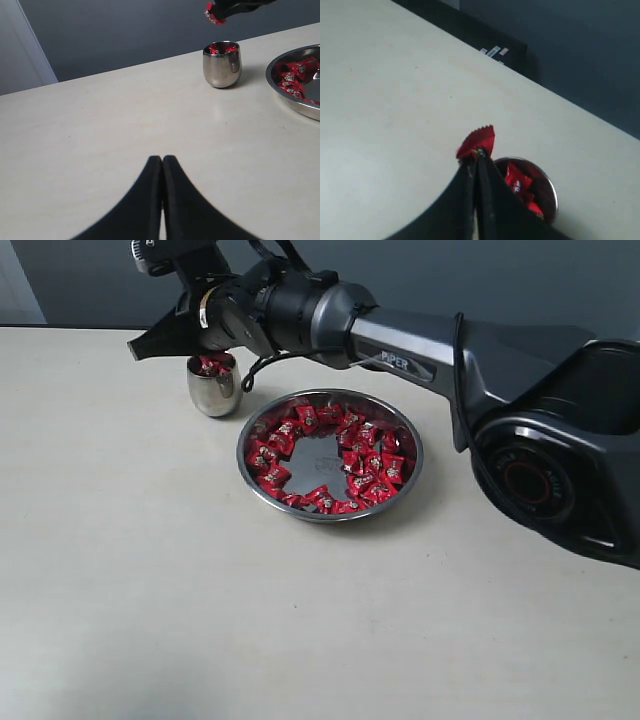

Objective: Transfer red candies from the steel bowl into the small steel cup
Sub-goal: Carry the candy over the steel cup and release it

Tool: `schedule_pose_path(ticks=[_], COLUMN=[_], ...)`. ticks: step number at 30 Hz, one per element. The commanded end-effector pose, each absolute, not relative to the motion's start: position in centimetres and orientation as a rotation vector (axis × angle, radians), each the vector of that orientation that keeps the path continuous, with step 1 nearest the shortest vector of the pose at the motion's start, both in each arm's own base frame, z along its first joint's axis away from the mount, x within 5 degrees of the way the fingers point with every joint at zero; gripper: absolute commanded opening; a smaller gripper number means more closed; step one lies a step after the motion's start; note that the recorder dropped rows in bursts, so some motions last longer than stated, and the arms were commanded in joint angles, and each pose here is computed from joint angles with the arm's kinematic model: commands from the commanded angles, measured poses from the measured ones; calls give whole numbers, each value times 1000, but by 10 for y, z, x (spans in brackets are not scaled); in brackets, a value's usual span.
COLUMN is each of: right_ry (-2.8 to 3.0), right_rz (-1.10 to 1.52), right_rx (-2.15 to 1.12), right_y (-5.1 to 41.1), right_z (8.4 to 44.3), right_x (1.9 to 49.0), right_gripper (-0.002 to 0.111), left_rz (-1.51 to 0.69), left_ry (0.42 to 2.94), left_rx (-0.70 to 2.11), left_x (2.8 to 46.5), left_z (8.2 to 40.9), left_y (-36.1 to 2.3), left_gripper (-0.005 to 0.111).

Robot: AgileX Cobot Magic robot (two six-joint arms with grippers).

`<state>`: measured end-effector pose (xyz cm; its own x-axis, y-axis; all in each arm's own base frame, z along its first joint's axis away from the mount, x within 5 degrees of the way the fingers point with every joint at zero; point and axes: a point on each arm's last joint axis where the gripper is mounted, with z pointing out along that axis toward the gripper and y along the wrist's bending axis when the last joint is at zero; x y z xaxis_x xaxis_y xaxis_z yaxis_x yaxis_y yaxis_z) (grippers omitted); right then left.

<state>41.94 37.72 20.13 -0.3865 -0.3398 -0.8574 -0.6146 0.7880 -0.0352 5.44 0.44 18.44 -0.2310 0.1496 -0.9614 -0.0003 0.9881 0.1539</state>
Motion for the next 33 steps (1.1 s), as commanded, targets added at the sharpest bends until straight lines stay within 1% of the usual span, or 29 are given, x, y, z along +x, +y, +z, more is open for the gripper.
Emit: schedule_pose_path(ticks=[1,6,14,15,16,18,20,29,33], right_ry=[2020,2111,2117,2117,2115,2110,2097,2073,2117], right_rz=[385,421,437,437,432,434,436,446,413], right_rx=[-659,-571,-555,-555,-557,-558,-560,-554,-558], right_y=[372,361,361,361,360,360,361,361,355], right_z=[187,160,158,158,158,158,159,168,187], right_x=[432,445,445,445,445,446,446,446,441], right_gripper=[-1,-1,0,2,10,20,25,26,26], left_rz=[137,137,137,137,137,137,137,137,137], left_ry=[1788,1788,1788,1788,1788,1788,1788,1788,1788], left_rx=[107,107,107,107,107,107,107,107,107], left_x=[54,54,54,54,54,54,54,54,54], left_z=[186,186,186,186,186,186,186,186,186], left_y=[4,4,4,4,4,4,4,4,4], left_gripper=[0,0,0,0,0,0,0,0,0])
